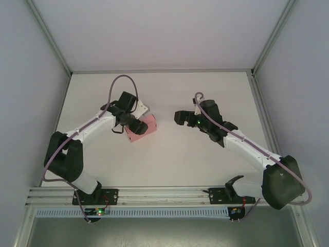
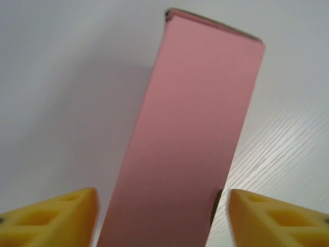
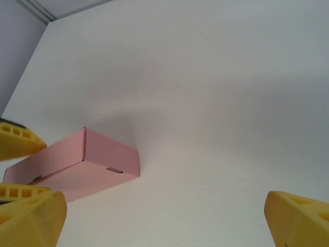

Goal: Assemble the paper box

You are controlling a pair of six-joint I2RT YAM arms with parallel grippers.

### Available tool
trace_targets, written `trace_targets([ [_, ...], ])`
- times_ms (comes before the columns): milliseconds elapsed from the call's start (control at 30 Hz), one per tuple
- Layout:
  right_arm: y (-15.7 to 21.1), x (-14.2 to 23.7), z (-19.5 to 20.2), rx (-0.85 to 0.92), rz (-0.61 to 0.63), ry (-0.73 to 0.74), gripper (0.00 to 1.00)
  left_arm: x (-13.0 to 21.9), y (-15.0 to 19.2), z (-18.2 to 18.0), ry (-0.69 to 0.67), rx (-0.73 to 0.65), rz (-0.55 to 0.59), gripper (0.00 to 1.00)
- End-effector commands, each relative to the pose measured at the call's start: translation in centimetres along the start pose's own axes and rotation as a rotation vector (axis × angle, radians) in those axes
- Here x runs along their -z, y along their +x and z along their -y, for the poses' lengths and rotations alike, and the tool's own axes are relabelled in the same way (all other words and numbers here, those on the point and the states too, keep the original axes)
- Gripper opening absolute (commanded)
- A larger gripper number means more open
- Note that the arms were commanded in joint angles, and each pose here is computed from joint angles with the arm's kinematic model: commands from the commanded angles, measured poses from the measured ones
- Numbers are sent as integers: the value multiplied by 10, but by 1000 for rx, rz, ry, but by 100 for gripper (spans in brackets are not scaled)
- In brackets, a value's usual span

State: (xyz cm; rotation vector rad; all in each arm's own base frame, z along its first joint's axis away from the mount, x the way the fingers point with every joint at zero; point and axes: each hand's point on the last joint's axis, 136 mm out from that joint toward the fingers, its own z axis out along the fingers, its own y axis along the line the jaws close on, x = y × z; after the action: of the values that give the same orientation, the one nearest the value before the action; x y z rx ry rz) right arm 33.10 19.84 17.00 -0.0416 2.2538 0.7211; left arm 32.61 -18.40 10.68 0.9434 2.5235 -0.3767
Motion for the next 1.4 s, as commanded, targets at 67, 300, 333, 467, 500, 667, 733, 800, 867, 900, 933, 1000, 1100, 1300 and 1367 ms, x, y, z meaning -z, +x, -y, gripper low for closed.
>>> trace_targets([
  [67, 3, 2, 9, -19, -3, 7, 98, 1, 2, -1, -145, -147, -99, 31],
  [300, 0, 33, 59, -87, 107, 248, 98, 15, -58, 10, -508, -378, 29, 27],
  [333, -2, 43, 71, -104, 148, 307, 98, 10, -62, 13, -544, -422, 35, 25],
  [467, -5, 85, 103, -169, 296, 417, 98, -26, -63, 28, -628, -561, -7, 25],
  [500, -4, 95, 109, -193, 324, 427, 98, -35, -63, 31, -648, -576, -19, 24],
  [667, 3, 115, 120, -230, 355, 421, 98, -54, -64, 53, -581, -574, -11, 44],
  [733, 7, 115, 122, -229, 327, 435, 98, -48, -67, 66, -514, -561, 25, 56],
  [800, 11, 112, 124, -227, 306, 436, 98, -31, -72, 78, -466, -535, 78, 79],
  [867, 12, 108, 125, -229, 294, 435, 98, -8, -78, 92, -396, -506, 154, 100],
  [900, 12, 106, 125, -228, 289, 435, 98, 6, -81, 99, -359, -496, 201, 100],
  [933, 10, 105, 125, -228, 288, 434, 98, 18, -83, 105, -325, -483, 248, 100],
  [1000, 8, 103, 126, -213, 285, 442, 98, 48, -89, 105, -332, -428, 368, 100],
  [1100, 0, 102, 130, -169, 289, 472, 98, 88, -88, 58, -376, -156, 503, 100],
  [1300, -33, 95, 152, 80, 397, 624, 98, 137, 33, -151, -834, 733, 522, 100],
  [1367, -44, 87, 157, 190, 407, 656, 98, 137, 73, -182, -893, 863, 502, 100],
])
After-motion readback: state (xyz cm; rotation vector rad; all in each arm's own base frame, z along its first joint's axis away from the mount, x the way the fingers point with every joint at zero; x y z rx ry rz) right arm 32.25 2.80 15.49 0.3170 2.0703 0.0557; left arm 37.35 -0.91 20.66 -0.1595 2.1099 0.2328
